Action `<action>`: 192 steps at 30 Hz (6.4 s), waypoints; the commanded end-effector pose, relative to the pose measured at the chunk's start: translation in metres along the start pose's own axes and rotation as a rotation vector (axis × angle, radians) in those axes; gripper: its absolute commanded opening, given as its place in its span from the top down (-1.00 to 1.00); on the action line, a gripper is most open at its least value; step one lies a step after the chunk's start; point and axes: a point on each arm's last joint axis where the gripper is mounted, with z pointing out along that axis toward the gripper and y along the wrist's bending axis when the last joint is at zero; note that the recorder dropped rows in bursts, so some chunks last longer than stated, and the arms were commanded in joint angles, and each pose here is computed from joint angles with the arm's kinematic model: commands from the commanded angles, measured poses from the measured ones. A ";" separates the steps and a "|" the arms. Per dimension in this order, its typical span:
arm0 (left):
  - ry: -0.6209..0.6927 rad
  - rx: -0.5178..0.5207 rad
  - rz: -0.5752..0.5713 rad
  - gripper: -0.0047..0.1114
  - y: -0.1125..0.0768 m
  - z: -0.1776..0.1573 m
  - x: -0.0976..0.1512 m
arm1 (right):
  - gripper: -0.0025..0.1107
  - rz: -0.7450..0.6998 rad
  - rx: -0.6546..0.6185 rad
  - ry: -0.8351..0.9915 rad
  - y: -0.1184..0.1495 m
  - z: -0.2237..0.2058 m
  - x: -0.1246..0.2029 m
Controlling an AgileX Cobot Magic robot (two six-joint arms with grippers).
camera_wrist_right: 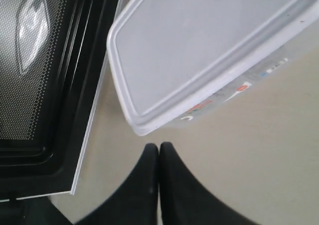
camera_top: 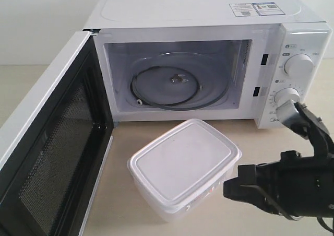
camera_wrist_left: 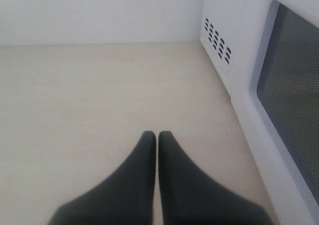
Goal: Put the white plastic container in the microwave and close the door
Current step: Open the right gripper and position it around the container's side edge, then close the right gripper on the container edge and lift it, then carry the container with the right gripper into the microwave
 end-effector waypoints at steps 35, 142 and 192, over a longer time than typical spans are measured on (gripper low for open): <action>0.001 0.008 -0.009 0.85 -0.001 0.000 0.001 | -0.06 0.299 0.140 0.045 -0.045 0.042 -0.027; 0.001 0.008 -0.009 0.85 -0.001 0.000 0.001 | 0.96 0.308 0.213 -0.294 0.015 -0.010 -0.015; 0.001 0.008 -0.009 0.85 -0.001 0.000 0.001 | 0.96 0.484 0.068 -0.667 0.048 0.031 0.016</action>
